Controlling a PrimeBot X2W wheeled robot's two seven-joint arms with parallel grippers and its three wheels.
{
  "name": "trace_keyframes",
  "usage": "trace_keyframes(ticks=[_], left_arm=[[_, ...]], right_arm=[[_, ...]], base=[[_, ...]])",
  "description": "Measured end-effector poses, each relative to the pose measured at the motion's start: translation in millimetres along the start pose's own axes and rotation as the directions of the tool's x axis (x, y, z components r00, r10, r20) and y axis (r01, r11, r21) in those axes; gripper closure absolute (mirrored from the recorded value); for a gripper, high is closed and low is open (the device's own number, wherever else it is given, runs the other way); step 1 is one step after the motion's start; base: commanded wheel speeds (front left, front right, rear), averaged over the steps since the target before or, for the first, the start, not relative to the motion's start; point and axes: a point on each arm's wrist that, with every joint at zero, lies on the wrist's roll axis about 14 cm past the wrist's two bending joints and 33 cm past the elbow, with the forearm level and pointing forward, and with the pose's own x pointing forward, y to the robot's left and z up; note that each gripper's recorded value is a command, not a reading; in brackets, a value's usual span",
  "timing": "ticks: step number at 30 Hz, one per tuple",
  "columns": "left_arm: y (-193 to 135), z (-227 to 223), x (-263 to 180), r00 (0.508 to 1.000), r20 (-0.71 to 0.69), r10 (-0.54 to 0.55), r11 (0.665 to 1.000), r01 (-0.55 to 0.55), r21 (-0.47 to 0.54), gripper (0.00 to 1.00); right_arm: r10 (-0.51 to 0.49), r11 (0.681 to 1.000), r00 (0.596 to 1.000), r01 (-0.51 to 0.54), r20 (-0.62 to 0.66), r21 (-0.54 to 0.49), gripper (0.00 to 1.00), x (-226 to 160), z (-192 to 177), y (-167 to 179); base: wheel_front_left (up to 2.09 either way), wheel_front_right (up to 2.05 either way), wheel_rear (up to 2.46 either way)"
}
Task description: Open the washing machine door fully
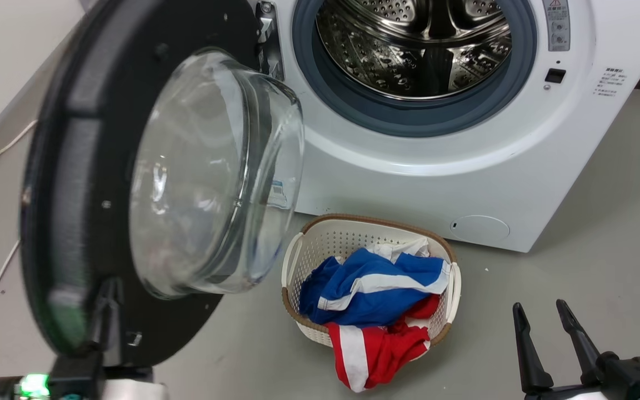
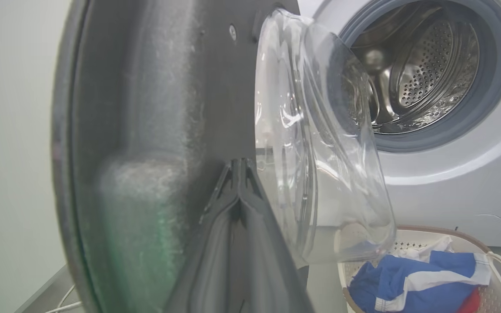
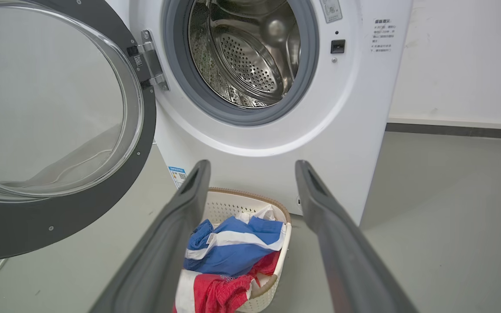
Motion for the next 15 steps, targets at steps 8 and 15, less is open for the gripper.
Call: trace_keyframes(ticks=[8, 15], left_arm=[[38, -4, 21, 0.995, -0.006, 0.1, 0.995, -0.099, 0.032, 1.0], [73, -16, 42, 0.984, -0.04, 0.176, 0.983, -0.173, 0.057, 1.0]], right_arm=[[0.0, 1.0, 1.0, 0.0, -0.009, -0.01, 0.0, 8, -4, -2], [-0.002, 1.0, 1.0, 0.002, -0.026, -0.017, 0.0, 16, -11, -6]], base=[[0.0, 0.0, 0.0], [0.0, 0.0, 0.0]])
